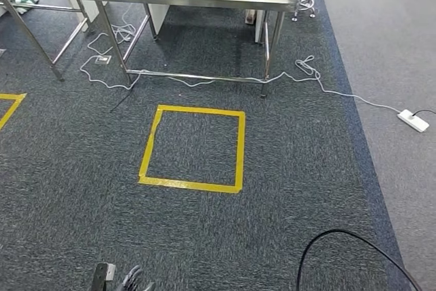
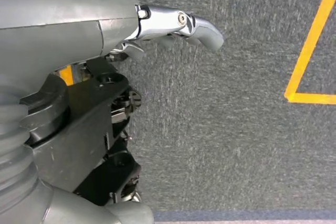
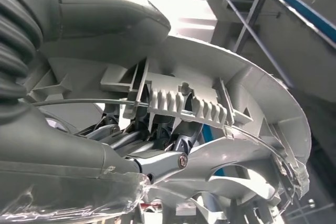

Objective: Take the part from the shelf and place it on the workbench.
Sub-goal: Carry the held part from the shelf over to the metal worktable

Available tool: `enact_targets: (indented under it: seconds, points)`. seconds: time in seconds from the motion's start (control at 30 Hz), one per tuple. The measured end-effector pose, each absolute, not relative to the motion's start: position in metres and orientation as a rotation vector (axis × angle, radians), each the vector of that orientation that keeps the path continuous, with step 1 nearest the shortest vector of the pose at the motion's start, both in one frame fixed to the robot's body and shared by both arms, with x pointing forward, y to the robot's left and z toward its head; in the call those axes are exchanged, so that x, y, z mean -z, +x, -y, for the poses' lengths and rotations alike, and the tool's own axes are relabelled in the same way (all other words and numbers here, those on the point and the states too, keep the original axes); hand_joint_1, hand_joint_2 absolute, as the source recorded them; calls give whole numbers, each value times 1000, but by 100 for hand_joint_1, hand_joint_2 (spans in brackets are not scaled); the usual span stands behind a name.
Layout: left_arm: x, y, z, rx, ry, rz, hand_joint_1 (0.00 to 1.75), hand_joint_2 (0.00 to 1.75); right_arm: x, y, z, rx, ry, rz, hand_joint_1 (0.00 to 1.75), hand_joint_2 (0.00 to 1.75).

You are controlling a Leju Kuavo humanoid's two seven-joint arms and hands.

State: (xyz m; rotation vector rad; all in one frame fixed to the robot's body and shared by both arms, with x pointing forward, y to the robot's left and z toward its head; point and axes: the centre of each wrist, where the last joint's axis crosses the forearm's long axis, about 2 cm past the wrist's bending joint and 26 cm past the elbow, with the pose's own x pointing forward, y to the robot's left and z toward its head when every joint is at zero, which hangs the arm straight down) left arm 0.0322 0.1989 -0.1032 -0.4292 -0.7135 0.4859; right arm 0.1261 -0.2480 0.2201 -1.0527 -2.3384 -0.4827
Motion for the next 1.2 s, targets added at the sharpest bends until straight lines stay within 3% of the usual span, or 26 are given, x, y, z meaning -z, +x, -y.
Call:
enact_targets:
  seconds: [1.2]
  points:
    - [103,27,-195,-482,-416,716,0,175,-222,121,249,480,-1069,2333,175,175]
